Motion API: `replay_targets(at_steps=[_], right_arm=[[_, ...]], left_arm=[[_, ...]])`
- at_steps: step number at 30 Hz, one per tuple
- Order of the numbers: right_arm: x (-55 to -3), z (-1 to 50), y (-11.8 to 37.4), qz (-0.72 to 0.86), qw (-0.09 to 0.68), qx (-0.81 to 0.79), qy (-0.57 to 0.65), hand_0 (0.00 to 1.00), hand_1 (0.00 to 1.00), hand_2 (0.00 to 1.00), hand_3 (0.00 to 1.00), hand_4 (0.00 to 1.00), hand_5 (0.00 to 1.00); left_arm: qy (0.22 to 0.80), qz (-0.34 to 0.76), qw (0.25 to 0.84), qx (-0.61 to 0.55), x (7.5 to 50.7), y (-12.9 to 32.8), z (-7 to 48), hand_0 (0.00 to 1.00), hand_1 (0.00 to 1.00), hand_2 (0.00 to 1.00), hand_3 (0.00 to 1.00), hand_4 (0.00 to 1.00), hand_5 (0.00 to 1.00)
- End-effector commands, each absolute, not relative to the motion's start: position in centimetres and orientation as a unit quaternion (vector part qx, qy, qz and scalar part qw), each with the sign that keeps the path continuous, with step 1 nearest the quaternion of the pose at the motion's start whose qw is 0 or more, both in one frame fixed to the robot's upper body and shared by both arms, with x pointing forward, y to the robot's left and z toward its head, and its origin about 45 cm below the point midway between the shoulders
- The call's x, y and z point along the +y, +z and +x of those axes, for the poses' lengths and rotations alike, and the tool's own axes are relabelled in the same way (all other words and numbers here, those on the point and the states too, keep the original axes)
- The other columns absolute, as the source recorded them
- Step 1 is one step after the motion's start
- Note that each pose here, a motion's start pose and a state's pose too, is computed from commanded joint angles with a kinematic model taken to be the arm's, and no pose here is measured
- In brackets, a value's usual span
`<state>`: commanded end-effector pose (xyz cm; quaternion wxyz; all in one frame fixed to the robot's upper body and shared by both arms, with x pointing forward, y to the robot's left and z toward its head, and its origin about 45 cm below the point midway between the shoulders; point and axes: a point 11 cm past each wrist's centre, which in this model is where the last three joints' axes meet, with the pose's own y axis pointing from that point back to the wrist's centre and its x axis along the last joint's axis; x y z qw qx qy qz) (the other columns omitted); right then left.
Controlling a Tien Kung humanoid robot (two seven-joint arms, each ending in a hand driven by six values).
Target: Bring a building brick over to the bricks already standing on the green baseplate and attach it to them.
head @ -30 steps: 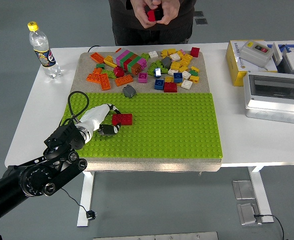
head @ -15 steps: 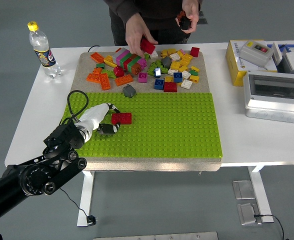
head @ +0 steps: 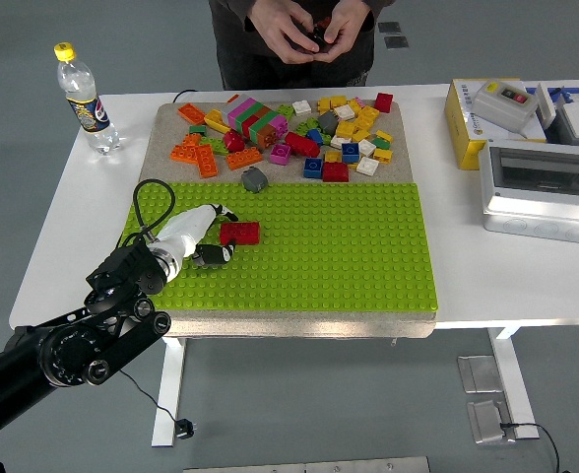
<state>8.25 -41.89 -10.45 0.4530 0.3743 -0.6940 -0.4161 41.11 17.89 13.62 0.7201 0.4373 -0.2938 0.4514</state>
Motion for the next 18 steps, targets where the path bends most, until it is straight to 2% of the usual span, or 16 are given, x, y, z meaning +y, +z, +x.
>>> replay_targets(at_steps=[18], right_arm=[[-42.15,8.11,-10.41,0.371,0.453,-0.695,-0.416,0.691,0.659,0.691,0.670,0.410,0.788]], left_arm=[[0.446,0.431,0.726,-0.297,17.53,14.20,41.01,0.977,0.933,0.940,0.803,0.562,0.179]])
